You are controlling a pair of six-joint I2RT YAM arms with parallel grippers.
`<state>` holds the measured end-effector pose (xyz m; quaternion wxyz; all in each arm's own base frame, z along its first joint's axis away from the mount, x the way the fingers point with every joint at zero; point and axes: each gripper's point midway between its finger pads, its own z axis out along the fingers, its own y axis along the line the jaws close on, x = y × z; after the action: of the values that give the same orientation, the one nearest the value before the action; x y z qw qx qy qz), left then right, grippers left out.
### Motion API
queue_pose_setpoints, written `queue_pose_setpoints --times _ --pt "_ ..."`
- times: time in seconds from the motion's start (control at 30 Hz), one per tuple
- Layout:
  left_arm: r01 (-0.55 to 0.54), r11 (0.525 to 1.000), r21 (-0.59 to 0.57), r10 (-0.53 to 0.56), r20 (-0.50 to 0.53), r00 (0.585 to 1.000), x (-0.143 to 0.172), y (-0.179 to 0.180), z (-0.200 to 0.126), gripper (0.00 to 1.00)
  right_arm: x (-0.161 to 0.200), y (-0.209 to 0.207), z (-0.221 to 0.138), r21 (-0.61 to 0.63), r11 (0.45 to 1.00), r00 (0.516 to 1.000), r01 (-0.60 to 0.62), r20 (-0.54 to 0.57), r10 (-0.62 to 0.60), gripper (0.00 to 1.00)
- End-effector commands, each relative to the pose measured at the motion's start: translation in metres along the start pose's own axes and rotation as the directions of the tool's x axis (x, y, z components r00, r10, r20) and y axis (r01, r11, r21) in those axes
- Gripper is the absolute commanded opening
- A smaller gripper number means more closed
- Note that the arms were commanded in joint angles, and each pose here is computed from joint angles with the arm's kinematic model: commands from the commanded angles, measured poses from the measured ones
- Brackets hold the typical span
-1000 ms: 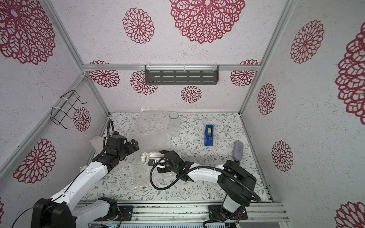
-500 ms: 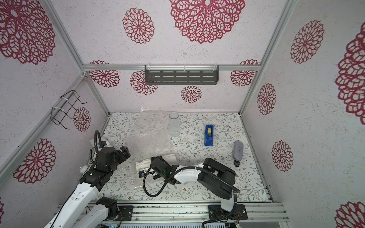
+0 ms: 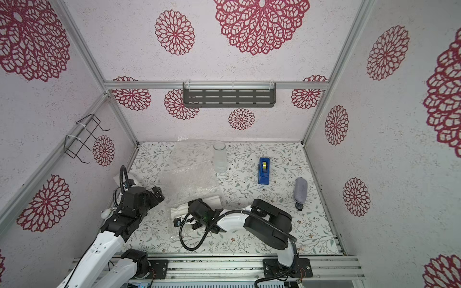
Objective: Wrap vases in bubble wrap
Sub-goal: Place the vase in bubble wrap, then wrap the vase in bubble wrap.
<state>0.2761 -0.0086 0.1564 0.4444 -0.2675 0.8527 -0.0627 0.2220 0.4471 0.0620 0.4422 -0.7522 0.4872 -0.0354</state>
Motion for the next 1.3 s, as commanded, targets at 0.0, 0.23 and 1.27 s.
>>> queue_pose_setpoints --times 0.0,0.23,1.27 --pt "0.017 1.000 0.019 -0.016 -0.031 0.999 0.010 0.000 0.006 0.98 -0.013 0.005 -0.008 -0.029 0.999 0.998 -0.020 0.052 0.021 0.91" --pt "0.015 0.999 0.040 -0.011 -0.101 0.995 0.024 -0.006 0.016 0.98 -0.018 -0.004 -0.015 0.054 0.998 0.994 -0.027 0.110 0.021 0.99" --pt "-0.236 0.955 0.178 0.288 -0.371 0.883 0.081 -0.110 0.070 0.87 0.017 0.072 -0.095 0.014 0.971 0.968 -0.239 0.074 0.238 0.61"
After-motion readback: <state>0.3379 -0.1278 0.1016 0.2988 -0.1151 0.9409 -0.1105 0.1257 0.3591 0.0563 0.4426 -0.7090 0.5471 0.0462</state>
